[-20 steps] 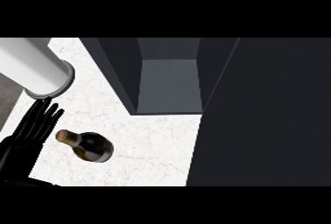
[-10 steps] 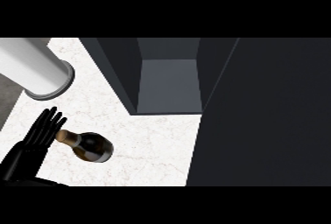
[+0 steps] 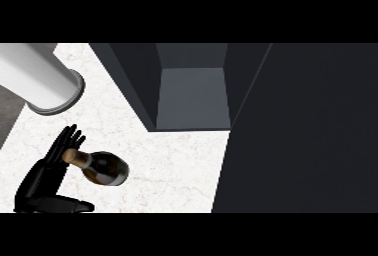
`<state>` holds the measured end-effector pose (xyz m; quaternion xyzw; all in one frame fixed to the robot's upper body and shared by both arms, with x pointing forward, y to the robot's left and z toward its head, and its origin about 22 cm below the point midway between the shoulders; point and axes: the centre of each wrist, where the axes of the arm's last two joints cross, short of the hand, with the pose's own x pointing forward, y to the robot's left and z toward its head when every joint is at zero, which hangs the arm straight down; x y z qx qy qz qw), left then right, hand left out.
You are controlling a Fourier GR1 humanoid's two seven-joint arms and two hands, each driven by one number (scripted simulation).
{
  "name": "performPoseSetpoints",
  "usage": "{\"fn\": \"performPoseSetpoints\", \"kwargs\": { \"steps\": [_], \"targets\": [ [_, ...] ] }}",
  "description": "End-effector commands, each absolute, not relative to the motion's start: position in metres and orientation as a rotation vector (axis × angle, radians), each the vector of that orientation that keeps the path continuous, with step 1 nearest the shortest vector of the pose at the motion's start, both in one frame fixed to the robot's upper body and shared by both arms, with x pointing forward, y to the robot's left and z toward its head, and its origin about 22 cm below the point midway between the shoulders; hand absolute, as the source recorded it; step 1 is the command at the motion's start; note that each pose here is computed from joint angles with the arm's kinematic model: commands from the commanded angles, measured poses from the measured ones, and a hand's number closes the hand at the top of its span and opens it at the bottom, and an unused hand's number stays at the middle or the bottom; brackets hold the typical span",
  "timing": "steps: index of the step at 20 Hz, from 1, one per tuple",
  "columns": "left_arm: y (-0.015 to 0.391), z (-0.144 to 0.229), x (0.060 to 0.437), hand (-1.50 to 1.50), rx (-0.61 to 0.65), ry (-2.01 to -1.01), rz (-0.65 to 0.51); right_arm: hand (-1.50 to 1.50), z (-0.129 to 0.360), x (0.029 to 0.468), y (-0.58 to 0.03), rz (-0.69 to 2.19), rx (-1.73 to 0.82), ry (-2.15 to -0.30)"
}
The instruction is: Pick up the wine, place it into the cabinet and close the cabinet
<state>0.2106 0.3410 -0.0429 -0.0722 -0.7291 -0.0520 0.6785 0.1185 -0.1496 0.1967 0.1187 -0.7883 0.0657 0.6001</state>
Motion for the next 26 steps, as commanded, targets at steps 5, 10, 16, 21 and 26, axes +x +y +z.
{"fn": "performPoseSetpoints", "kwargs": {
  "steps": [5,10,16,21,26],
  "targets": [
    [0.352,-0.075,0.226,-1.5,-0.142,-1.641,-0.116,-1.5,0.217,0.089,-0.162,0.131,0.259,-1.927],
    [0.346,-0.091,0.237,-1.5,-0.227,-1.58,-0.092,-1.5,0.217,0.086,-0.169,0.149,0.237,-1.941],
    [0.329,-0.118,0.219,-1.5,-0.317,-1.527,-0.084,-1.5,0.218,0.084,-0.166,0.128,0.23,-1.955],
    [0.341,-0.122,0.231,-1.5,-0.322,-1.533,-0.085,-1.5,0.212,0.082,-0.166,0.144,0.233,-1.932],
    [0.323,-0.117,0.248,-1.5,-0.33,-1.561,-0.111,-1.5,0.207,0.09,-0.157,0.137,0.221,-1.94]
  ]
}}
